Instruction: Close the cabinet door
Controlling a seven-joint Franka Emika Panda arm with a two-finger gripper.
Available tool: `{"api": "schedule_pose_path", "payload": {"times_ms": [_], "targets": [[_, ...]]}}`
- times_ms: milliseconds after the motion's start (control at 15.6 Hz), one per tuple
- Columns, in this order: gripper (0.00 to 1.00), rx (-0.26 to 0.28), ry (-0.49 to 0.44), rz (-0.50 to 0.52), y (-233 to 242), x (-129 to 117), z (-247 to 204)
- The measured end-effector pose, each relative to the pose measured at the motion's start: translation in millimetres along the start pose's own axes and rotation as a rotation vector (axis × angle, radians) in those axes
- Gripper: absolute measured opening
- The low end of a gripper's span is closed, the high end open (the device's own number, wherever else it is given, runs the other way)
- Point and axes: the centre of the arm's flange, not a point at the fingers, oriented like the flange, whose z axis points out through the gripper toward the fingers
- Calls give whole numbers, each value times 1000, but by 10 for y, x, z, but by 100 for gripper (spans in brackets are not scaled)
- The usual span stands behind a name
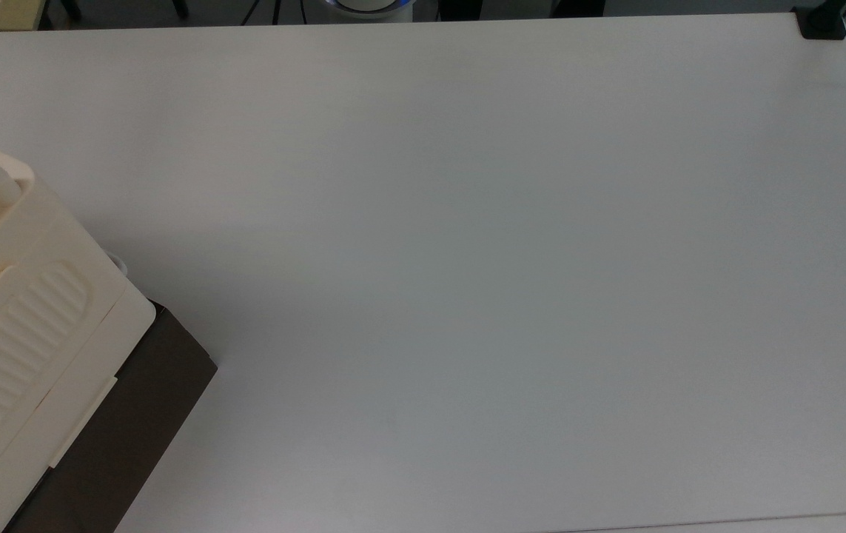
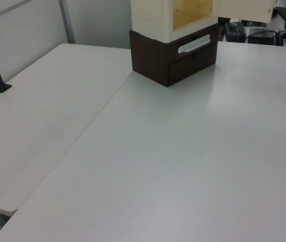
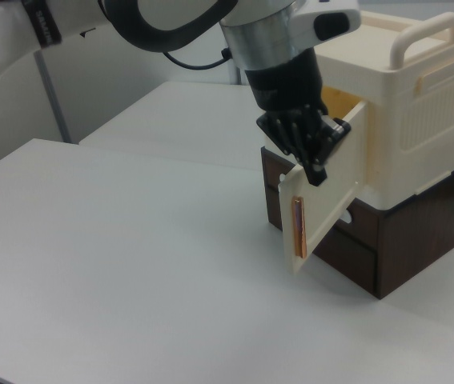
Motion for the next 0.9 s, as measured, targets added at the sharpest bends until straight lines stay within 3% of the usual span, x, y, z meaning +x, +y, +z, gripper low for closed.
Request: {"api": "schedule_pose_path", "payload": {"times_ms": [192,320,448,896], "targets": [[1,82,29,1,-250,106,17],[1,164,58,43,-382,157,0],[1,210,74,86,-566,227,-24],[1,220,128,79,-1019,452,33]]}}
